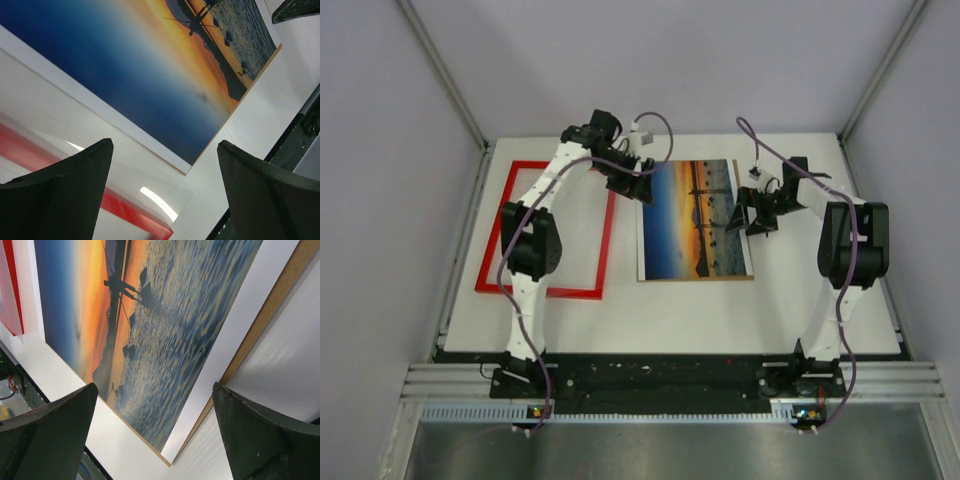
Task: Take the photo out of the frame
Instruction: Place the photo frame item at the center of the board.
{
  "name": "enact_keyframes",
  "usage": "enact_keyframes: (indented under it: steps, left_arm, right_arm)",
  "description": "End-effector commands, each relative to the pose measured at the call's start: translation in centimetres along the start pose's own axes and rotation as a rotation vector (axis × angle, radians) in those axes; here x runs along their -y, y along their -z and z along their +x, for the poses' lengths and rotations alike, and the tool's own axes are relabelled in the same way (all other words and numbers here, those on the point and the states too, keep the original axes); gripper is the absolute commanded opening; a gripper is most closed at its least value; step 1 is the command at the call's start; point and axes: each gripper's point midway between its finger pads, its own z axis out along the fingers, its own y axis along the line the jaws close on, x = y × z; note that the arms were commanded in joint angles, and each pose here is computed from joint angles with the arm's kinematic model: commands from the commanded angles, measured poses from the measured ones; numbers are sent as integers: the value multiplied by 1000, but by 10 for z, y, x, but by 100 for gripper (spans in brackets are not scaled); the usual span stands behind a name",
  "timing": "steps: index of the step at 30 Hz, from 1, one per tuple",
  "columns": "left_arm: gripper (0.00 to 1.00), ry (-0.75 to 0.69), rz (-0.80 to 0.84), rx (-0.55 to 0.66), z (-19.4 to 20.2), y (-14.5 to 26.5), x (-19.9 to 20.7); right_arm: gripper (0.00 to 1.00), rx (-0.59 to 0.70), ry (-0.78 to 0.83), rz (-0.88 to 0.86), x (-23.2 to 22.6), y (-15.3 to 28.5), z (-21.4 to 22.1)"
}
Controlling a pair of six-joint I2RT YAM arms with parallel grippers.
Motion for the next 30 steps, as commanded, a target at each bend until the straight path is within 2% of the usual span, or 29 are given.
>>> enact_keyframes:
  steps: [1, 12, 24, 30]
  left_arm:
    - [92, 7, -24, 33, -19, -34, -1]
    - [93, 57, -53, -79, 14, -112, -8]
    - [93, 110, -52, -117, 33, -132, -14]
    - [93, 117, -47, -124, 37, -138, -11]
  right_arm:
    - [99, 9, -7, 35, 13, -3, -2]
    - [99, -6, -29, -57, -9, 15, 14]
    - [99, -154, 59, -252, -63, 60, 76]
    - [99, -217, 2, -269, -57, 50, 104]
